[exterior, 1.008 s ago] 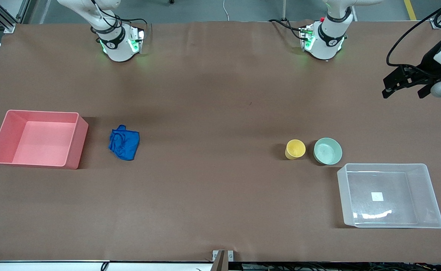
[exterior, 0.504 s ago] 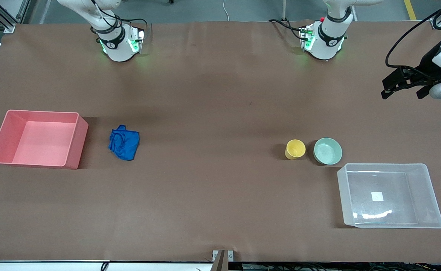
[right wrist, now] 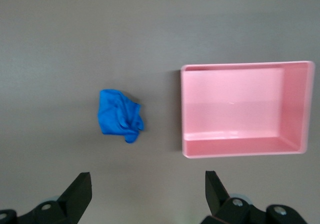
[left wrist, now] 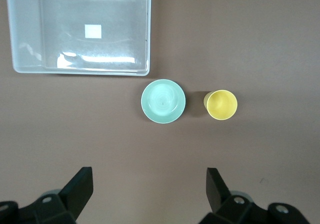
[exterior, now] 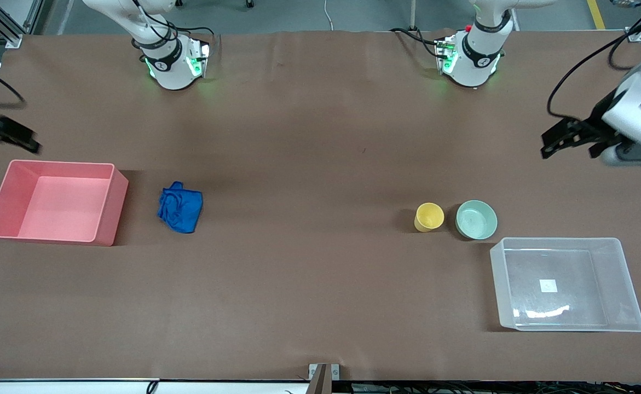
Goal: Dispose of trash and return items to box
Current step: 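Reach the right gripper to the blue cloth while the left gripper reaches the bowl, then carry the cloth into the pink bin while the left gripper moves the bowl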
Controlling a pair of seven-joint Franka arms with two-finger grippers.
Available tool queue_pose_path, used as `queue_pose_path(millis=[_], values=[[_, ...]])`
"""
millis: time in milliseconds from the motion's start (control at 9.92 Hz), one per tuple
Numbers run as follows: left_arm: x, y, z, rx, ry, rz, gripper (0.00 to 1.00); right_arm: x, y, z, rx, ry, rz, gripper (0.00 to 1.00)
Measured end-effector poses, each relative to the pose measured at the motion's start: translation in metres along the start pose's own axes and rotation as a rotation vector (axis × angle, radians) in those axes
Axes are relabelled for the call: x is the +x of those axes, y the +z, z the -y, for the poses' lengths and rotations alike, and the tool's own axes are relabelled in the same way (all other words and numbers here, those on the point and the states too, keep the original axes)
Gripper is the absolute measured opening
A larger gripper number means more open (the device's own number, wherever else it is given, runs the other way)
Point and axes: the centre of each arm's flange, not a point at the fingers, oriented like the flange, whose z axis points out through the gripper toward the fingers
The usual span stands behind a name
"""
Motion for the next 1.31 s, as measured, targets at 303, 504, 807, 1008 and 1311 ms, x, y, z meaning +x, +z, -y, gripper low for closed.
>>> queue_pose_path(millis=[303, 504, 807, 1008, 1311], values=[[-0.002, 0.109, 0.004, -0.001, -0.004, -0.009, 0.97, 0.026, 0.159, 0.061, -0.005, -0.013, -0.001, 1.00], [-0.013, 0.185, 0.008, -0.003, 0.016, -0.027, 0.97, 0.017, 0.261, 0.076, -0.010, -0.027, -0.026, 1.00], [-0.009, 0.267, 0.036, -0.010, 0.019, -0.041, 0.94, 0.000, 0.365, 0.082, 0.007, -0.047, -0.012, 1.00], [-0.003, 0.321, 0.042, -0.018, 0.027, -0.059, 0.92, -0.001, 0.387, 0.083, 0.003, -0.063, -0.002, 1.00], [0.002, 0.369, 0.049, -0.024, 0.034, -0.053, 0.81, -0.006, 0.397, 0.084, 0.014, -0.065, -0.028, 0.89]])
